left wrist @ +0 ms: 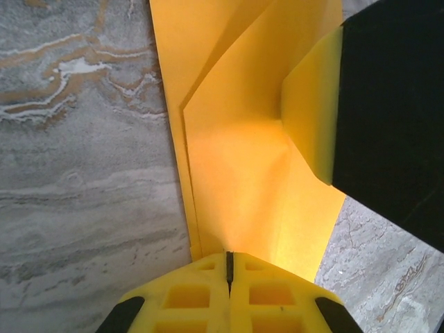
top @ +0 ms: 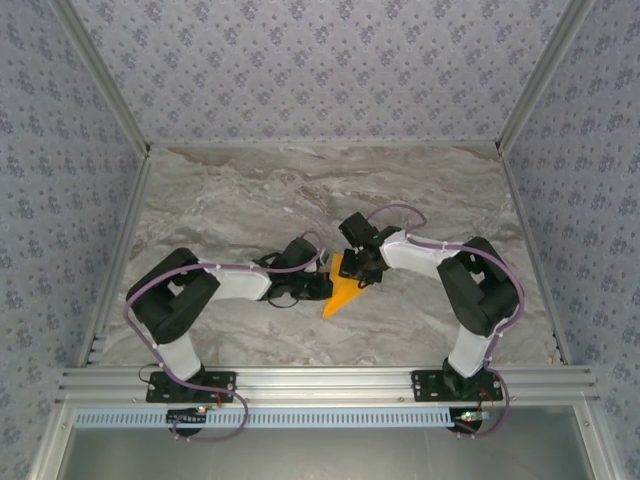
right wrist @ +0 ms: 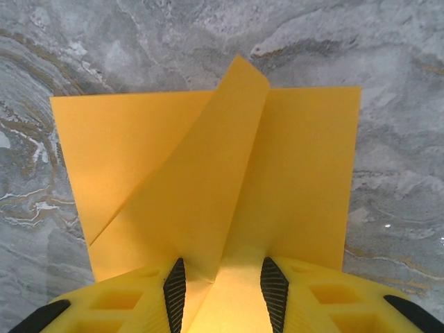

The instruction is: Fold a paper plane with a square sheet of paper (pick it up from the middle)

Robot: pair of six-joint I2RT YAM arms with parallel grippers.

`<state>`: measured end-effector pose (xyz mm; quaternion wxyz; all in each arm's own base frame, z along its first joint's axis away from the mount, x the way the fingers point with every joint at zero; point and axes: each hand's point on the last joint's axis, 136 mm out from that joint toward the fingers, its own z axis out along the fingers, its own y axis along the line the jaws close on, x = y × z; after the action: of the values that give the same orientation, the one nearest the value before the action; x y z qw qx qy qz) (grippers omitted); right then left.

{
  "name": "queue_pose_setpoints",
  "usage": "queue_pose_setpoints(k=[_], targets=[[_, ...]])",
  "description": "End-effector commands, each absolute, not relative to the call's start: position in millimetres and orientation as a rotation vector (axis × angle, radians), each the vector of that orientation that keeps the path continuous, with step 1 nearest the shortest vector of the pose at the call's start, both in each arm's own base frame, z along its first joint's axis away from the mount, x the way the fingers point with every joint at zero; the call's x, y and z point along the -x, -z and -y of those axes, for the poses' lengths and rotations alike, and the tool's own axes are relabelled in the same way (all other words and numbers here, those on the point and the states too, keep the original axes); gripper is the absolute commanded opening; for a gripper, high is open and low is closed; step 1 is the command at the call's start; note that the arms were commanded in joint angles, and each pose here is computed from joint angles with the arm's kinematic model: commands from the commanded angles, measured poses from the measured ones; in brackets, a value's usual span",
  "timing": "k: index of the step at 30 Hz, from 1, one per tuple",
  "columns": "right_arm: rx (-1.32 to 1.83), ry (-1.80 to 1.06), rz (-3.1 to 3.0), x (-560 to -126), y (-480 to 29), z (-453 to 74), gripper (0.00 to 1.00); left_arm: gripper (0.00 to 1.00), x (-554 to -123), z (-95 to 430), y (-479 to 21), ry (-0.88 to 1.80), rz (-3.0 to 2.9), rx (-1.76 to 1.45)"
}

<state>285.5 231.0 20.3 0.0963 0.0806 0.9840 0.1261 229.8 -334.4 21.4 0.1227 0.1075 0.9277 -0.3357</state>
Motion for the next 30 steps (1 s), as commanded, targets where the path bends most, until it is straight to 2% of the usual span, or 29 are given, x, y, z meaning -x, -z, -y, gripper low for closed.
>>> queue_pose_setpoints(k=[1, 8, 14, 18, 30], targets=[[-0.254, -0.317, -2.944, -275.5, -19.7, -218.9, 0.4, 0.03, -221.3, 326.8, -2.3, 0.892, -2.787, -0.345], [-0.186, -0.591, -2.77, -286.3, -69.8, -234.1, 0.37, 0.02, -218.4, 323.0, 3.5, 0.854, -2.818, -0.353], [-0.064, -0.801, -2.766, -276.4, -59.5, -256.2, 0.13, 0.01, -218.1, 321.8, 6.0, 0.83, -2.831, -0.356], [-0.048, -0.861, -2.772, -275.9, -46.4, -262.3, 0.04, 0.0, -217.8, 320.0, 6.6, 0.814, -2.838, -0.352], [-0.069, -0.887, -2.83, -263.8, -5.4, -251.9, 0.01, 0.0, -219.6, 321.3, 3.3, 0.811, -2.833, -0.354]])
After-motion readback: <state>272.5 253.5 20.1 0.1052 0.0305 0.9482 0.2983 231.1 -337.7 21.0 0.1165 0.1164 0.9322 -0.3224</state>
